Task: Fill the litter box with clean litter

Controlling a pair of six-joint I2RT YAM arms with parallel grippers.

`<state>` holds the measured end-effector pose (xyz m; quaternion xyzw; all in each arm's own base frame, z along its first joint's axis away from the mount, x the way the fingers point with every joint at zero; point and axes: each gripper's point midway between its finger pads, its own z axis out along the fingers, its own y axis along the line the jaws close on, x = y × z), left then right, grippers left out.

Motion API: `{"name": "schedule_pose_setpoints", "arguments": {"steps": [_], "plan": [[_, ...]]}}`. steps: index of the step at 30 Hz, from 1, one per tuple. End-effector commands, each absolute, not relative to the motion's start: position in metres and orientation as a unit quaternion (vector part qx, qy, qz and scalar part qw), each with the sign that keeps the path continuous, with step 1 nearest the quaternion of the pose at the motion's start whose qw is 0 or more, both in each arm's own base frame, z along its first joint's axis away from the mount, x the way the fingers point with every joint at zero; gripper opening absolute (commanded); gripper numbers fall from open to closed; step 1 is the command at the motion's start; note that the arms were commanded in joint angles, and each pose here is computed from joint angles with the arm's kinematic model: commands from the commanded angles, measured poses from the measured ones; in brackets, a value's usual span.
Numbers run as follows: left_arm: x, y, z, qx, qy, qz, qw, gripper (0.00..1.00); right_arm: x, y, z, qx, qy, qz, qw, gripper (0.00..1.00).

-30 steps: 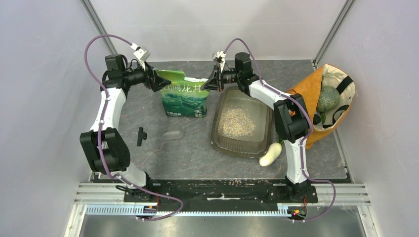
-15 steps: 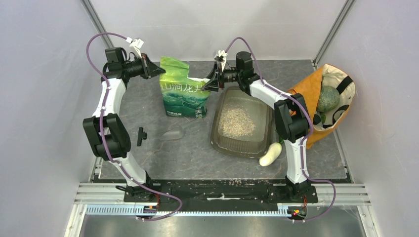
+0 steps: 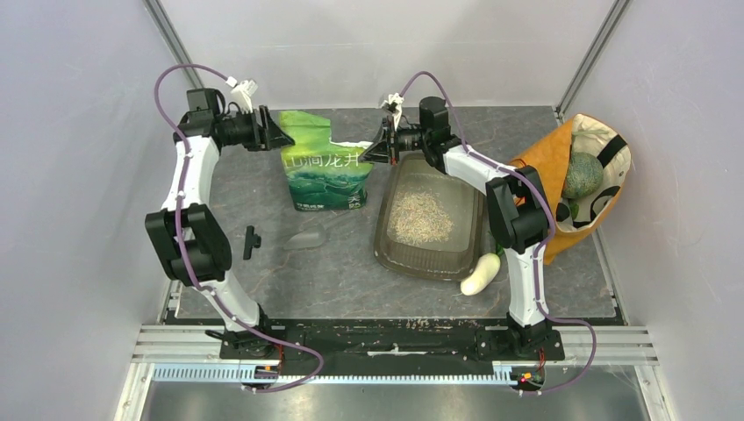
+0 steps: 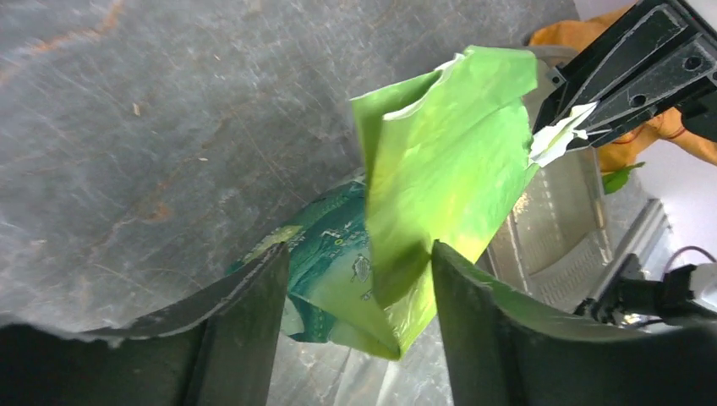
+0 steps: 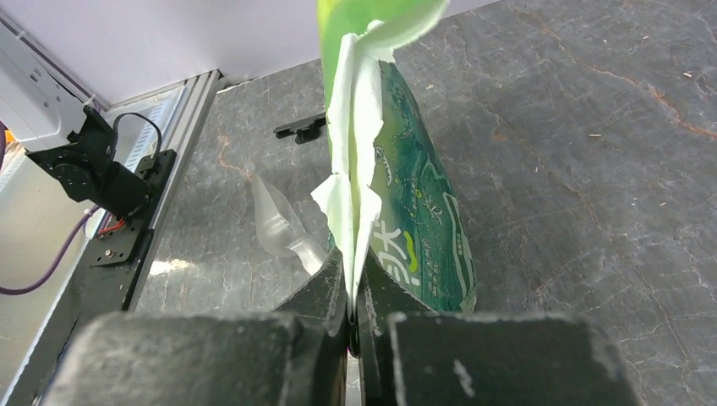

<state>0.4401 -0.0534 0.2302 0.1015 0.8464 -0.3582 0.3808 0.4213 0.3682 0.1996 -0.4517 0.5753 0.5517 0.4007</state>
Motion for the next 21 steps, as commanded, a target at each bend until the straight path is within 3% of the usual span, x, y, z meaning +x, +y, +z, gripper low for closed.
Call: {"name": "schedule_pose_setpoints", "arguments": {"steps": [1, 4, 8, 13, 21], "plan": [[0.431, -0.045, 0.311, 0.261, 0.772, -0.276, 0.51, 0.73, 0.418, 0.367, 0.232, -0.467, 0.545, 0.555, 0.421, 0.07], [0.413, -0.052, 0.339, 0.368, 0.704, -0.203, 0.572, 0.77, 0.417, 0.367, 0.231, -0.468, 0.544, 0.558, 0.417, 0.06], [0.384, -0.079, 0.324, 0.52, 0.625, -0.101, 0.573, 0.77, 0.416, 0.367, 0.233, -0.467, 0.543, 0.562, 0.413, 0.06], [0.36, -0.118, 0.291, 0.627, 0.564, -0.092, 0.53, 0.74, 0.416, 0.368, 0.236, -0.467, 0.541, 0.565, 0.413, 0.06], [0.383, -0.124, 0.251, 0.686, 0.546, -0.06, 0.477, 0.77, 0.413, 0.368, 0.237, -0.468, 0.54, 0.571, 0.405, 0.08]]}}
